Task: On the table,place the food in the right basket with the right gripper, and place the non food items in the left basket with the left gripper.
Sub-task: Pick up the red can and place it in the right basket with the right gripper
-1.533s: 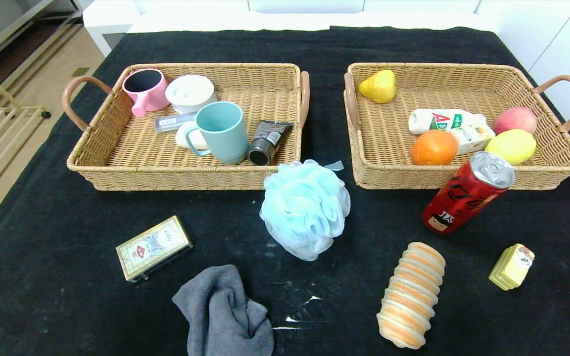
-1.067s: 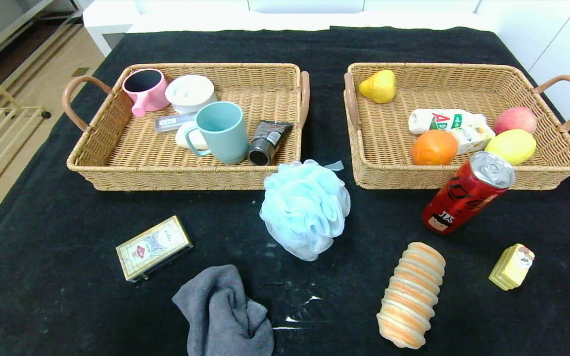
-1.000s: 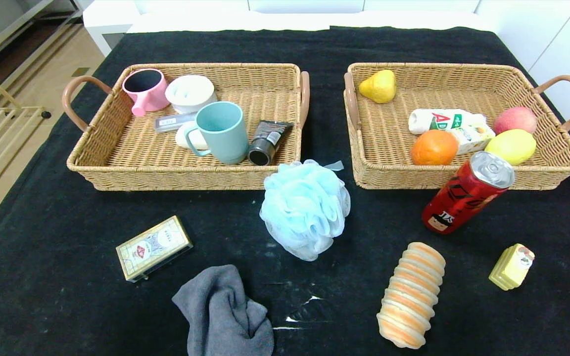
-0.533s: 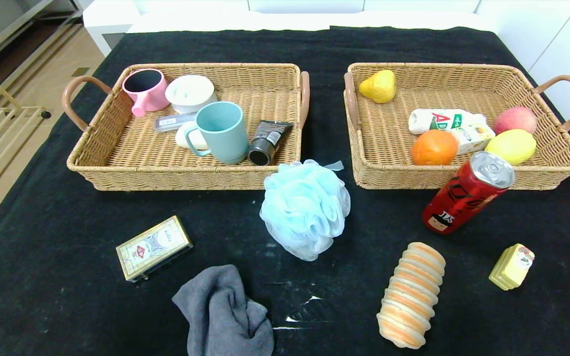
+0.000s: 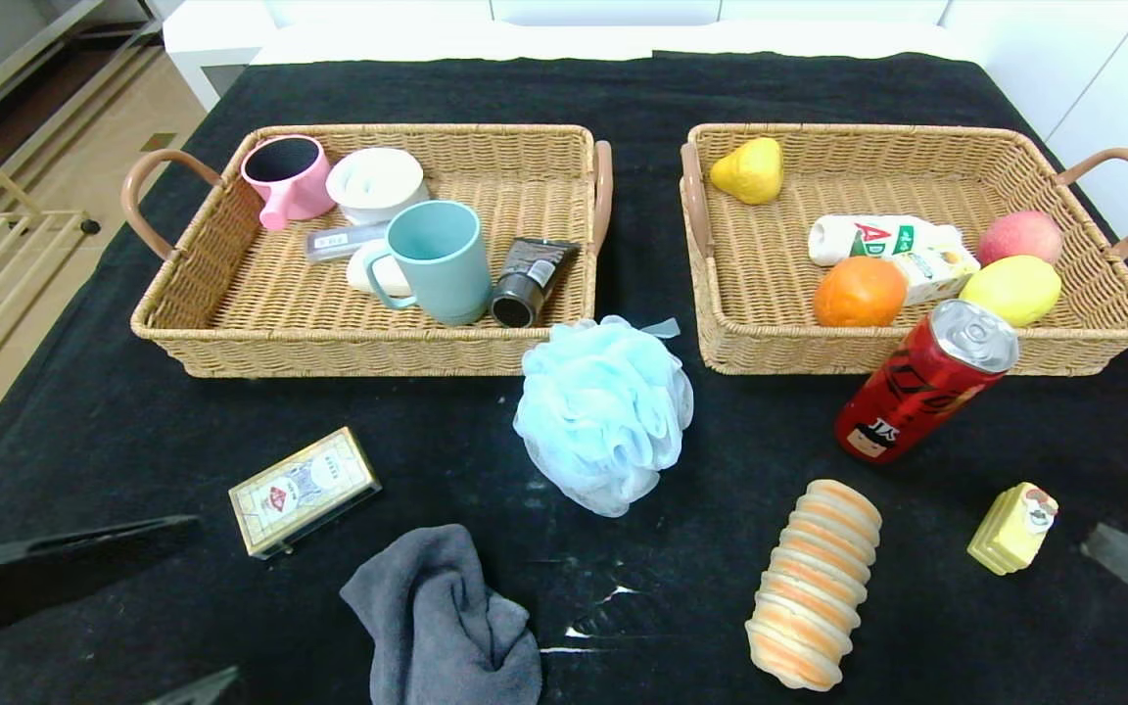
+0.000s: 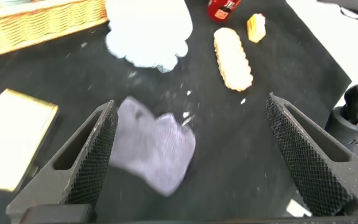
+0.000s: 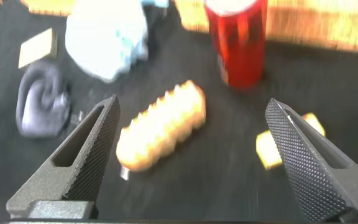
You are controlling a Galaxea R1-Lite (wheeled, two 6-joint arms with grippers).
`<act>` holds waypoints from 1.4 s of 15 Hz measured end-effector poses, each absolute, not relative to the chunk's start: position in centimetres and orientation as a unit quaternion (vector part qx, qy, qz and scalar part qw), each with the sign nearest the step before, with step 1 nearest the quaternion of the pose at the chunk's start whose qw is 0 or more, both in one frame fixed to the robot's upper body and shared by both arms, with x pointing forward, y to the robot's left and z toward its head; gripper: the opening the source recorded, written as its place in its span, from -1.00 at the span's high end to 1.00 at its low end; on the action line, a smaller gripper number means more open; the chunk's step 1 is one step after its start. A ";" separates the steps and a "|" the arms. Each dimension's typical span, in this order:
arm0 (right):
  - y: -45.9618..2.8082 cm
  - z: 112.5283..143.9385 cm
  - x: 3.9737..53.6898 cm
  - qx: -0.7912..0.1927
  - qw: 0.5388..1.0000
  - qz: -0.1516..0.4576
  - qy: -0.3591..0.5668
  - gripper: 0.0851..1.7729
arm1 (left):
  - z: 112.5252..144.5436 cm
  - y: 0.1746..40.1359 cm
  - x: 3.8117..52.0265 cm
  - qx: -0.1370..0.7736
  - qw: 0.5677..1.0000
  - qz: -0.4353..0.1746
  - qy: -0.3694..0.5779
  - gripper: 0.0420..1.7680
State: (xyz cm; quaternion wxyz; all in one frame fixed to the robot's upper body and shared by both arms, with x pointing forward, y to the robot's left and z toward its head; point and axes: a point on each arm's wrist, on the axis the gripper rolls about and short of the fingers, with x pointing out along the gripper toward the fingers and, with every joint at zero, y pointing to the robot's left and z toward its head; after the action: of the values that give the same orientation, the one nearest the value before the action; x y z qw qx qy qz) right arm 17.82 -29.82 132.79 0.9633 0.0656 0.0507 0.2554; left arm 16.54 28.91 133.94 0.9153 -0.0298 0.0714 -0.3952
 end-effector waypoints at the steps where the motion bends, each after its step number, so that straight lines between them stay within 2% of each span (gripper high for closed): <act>1: -29.4 132.7 18.4 0.064 0.962 0.258 0.057 -0.93 | 134.0 28.2 17.4 -0.028 0.914 -0.397 0.080 -0.94; 8: -28.4 132.5 19.9 0.059 0.959 0.265 0.084 -0.93 | 134.3 23.5 20.1 0.001 0.905 -0.409 0.119 -0.94; 13: -28.4 132.4 20.0 0.057 0.958 0.266 0.088 -0.93 | 134.4 23.2 20.3 0.002 0.905 -0.409 0.119 -0.94; 17: -28.5 132.3 20.2 0.039 0.967 0.235 0.086 -0.93 | 134.7 23.3 20.1 0.000 0.907 -0.405 0.113 -0.94; 21: -28.7 132.3 20.1 0.042 0.968 0.232 0.087 -0.93 | 135.0 23.6 19.9 -0.003 0.909 -0.404 0.105 -0.94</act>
State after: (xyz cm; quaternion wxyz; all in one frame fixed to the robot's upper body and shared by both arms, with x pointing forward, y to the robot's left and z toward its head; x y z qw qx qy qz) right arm 20.12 -28.73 132.26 0.9679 0.0421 0.0867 0.2320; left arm 19.92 23.57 135.01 0.9086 -0.0029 0.1050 -0.4042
